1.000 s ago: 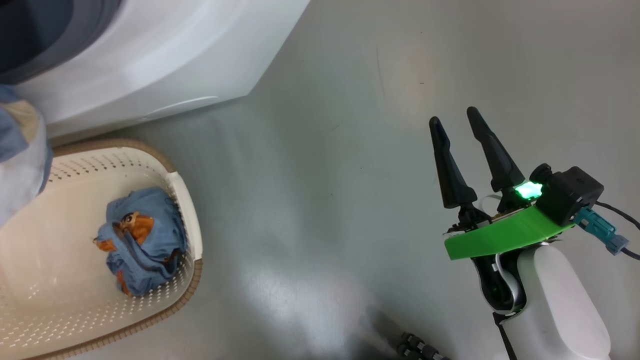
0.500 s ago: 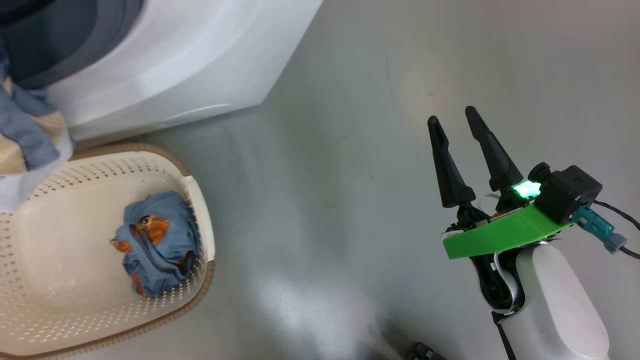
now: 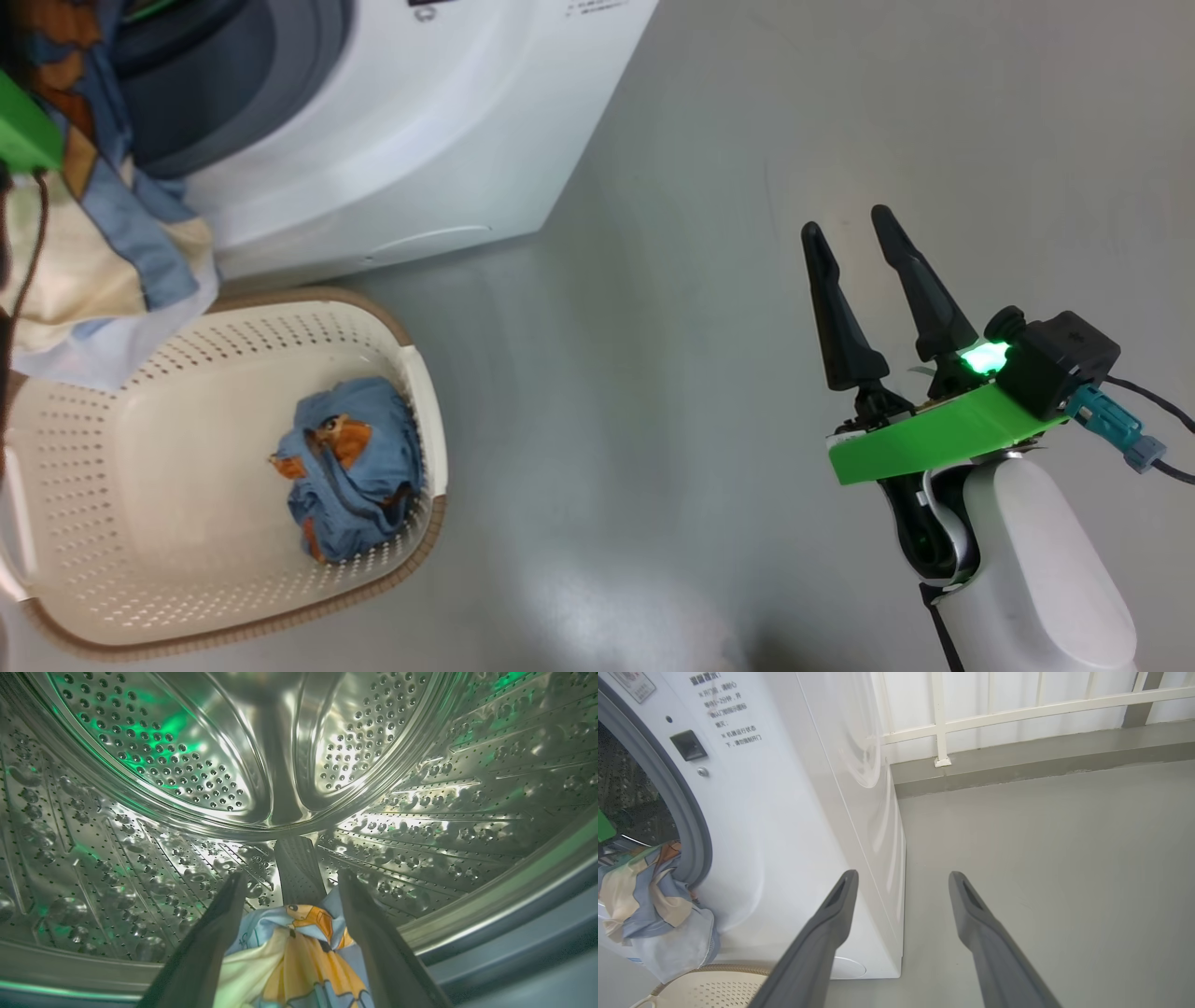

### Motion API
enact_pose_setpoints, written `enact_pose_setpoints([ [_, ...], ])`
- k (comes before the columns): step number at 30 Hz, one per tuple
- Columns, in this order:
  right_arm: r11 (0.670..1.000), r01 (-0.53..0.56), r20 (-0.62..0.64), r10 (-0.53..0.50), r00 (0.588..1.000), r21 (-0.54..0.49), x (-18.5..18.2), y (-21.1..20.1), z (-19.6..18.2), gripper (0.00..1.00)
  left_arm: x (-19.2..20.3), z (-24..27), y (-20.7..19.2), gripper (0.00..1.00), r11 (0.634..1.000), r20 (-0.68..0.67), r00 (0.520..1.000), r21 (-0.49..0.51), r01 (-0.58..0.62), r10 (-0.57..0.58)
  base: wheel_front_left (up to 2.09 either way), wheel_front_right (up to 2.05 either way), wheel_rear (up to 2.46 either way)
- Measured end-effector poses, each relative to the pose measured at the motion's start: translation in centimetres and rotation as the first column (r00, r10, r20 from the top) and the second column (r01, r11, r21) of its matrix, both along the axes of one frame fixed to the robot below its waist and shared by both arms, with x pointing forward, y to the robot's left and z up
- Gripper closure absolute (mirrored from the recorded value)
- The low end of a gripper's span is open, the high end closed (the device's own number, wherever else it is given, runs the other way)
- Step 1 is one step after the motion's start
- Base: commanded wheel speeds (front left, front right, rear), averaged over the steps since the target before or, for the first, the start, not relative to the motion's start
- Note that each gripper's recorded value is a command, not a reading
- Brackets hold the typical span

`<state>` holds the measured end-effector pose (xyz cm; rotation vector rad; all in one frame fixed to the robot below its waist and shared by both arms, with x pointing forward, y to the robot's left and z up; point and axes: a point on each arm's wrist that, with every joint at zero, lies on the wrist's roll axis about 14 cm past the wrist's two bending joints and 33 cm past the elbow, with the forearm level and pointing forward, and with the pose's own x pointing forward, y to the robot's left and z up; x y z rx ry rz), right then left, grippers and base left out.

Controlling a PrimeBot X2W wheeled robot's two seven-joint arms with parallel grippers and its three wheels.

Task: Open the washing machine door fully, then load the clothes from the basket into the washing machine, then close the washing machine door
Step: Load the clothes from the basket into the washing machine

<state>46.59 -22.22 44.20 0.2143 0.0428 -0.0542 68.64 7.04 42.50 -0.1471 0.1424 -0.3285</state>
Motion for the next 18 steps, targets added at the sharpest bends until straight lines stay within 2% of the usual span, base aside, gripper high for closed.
enact_pose_setpoints([
  [10, 1.000, -0.003, 0.039, 0.003, 0.999, 0.007, 0.1, 0.2, 1.4, 0.00, -3.4, 1.3, 0.8, 0.00, 0.999, 0.050, 0.999, -0.030, 0.020, -0.019, 0.00, 0.00, 0.00],
  [18, 1.000, -0.024, 0.078, 0.023, 0.997, 0.013, 0.2, 0.9, 2.9, 0.00, -8.9, 1.2, 3.6, 0.00, 0.997, 0.076, 0.996, -0.061, -0.037, 0.042, 0.00, 0.00, 0.00],
])
